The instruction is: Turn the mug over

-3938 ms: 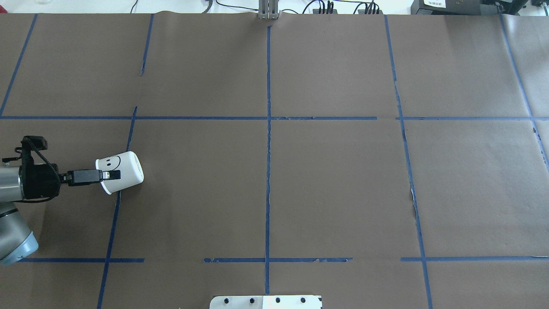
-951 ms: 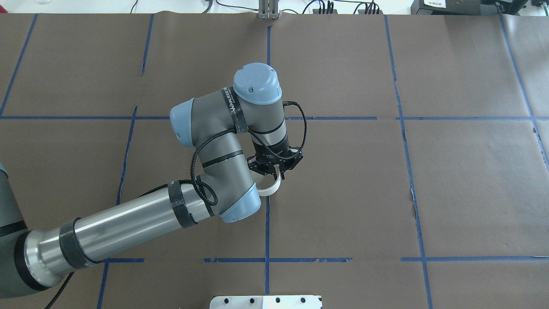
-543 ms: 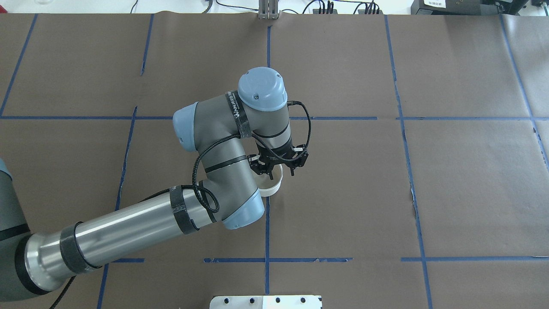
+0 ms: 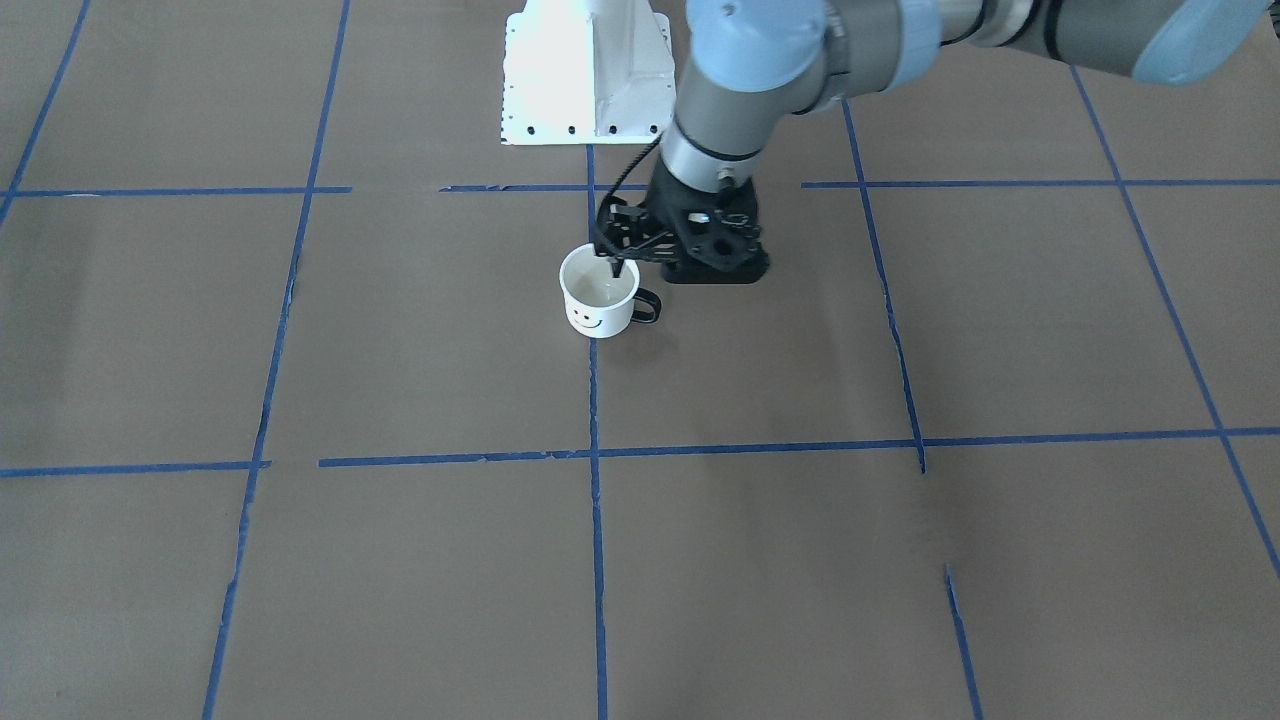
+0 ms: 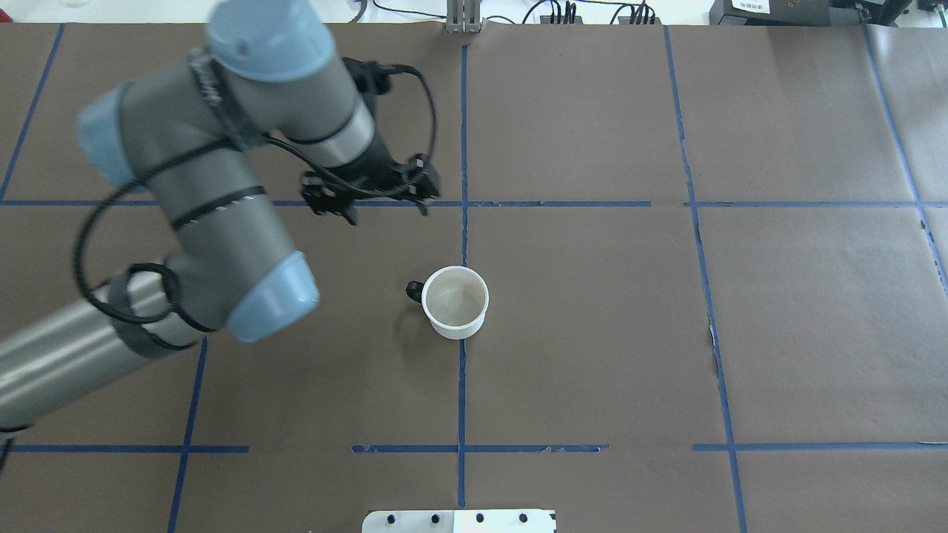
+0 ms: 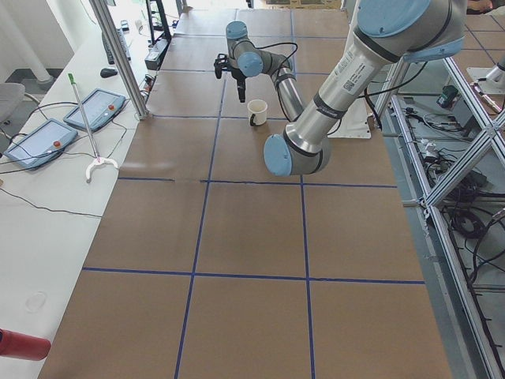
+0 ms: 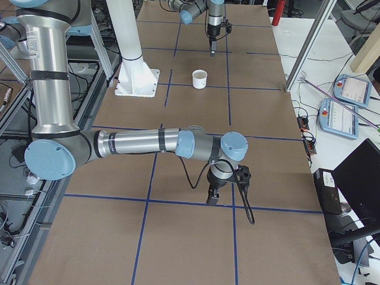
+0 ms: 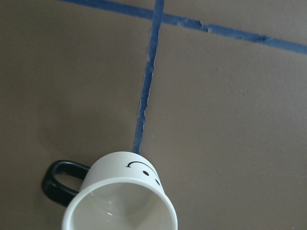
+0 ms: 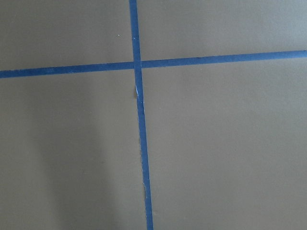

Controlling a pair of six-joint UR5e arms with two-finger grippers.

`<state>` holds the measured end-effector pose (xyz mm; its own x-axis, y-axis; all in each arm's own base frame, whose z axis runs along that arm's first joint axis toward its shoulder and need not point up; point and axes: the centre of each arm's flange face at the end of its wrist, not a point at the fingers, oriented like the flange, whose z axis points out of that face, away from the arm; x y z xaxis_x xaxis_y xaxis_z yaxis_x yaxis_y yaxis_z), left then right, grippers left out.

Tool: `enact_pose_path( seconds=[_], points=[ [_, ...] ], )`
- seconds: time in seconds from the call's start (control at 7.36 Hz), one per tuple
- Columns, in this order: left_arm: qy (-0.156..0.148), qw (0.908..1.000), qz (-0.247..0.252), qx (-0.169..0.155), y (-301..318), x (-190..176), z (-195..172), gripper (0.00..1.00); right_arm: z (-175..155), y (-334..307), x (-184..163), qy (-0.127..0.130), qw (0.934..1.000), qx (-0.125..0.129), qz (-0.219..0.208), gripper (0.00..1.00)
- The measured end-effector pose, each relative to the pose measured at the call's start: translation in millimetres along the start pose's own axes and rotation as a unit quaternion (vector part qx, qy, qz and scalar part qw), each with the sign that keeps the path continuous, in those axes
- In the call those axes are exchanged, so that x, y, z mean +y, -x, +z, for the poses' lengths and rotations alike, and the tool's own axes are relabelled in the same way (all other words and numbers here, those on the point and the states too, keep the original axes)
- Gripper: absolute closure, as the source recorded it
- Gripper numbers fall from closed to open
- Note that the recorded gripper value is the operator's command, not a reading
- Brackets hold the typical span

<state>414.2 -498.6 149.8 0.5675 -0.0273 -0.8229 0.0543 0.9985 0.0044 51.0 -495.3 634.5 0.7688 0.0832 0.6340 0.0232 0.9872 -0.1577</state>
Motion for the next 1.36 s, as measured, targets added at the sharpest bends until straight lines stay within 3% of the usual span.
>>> enact_pose_path(
  seconds=[0.27, 0.54, 0.81, 1.09, 1.36],
  points=[
    [-0.035, 0.9942, 0.088, -0.051, 155.7, -48.4, -41.3, 0.0, 0.0, 0.0, 0.0, 0.0, 1.0, 0.0, 0.0, 0.0],
    [-0.018, 0.9843, 0.148, -0.093, 344.8, -74.9, -84.1, 0.0, 0.0, 0.0, 0.0, 0.0, 1.0, 0.0, 0.0, 0.0],
    [0.017, 0.9828, 0.156, -0.098, 514.4, -61.3, -104.2, 0.0, 0.0, 0.0, 0.0, 0.0, 1.0, 0.0, 0.0, 0.0],
    [0.042, 0.9844, 0.141, -0.097, 599.6, -41.2, -100.0, 0.0, 0.0, 0.0, 0.0, 0.0, 1.0, 0.0, 0.0, 0.0],
    [0.036, 0.9874, 0.119, -0.098, 639.1, -23.5, -110.0, 0.0, 0.0, 0.0, 0.0, 0.0, 1.0, 0.0, 0.0, 0.0]
  ],
)
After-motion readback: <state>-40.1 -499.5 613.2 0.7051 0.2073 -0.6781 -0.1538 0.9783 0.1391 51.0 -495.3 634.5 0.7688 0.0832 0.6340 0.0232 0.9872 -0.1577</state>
